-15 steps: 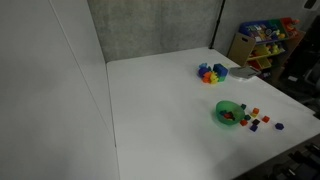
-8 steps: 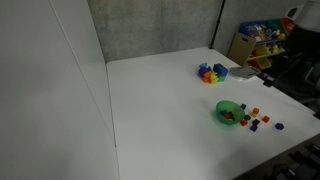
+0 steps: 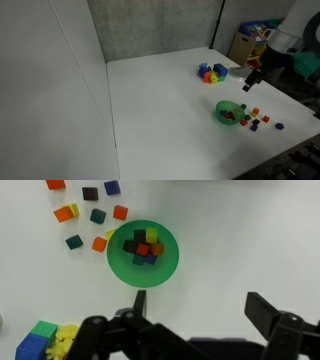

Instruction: Move an orange block from the bowl to the table

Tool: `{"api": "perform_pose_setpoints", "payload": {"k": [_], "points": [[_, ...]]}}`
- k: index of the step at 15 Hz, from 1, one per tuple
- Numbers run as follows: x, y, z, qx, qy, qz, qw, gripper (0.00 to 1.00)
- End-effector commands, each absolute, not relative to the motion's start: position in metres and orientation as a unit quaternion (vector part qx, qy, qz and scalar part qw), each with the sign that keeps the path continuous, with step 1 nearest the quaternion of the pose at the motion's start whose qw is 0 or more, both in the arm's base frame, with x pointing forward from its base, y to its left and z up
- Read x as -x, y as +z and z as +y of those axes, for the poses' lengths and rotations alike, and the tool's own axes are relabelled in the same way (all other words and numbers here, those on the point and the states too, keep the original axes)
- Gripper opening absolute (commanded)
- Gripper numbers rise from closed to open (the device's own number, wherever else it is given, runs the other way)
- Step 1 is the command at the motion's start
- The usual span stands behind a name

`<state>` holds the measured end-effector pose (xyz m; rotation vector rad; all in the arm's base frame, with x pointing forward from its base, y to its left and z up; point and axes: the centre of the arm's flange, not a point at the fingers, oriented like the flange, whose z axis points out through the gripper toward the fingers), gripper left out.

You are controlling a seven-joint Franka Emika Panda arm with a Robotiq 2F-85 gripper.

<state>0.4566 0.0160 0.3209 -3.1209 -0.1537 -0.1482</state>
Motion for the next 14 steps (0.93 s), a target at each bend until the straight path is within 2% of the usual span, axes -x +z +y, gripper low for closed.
{"api": "perform_pose_setpoints", "payload": {"k": [1, 8, 9, 14], "points": [[-0.486, 0.286, 0.004, 0.993, -0.061, -0.097, -0.001, 1.00], [-0.515, 0.242, -0.007, 0.982, -0.061, -0.171, -0.047, 1.00], [-0.501, 0.242, -0.003, 0.985, -0.053, -0.158, -0.036, 1.00], [-0.517, 0.229, -0.009, 0.986, -0.047, -0.158, -0.035, 1.00]]}}
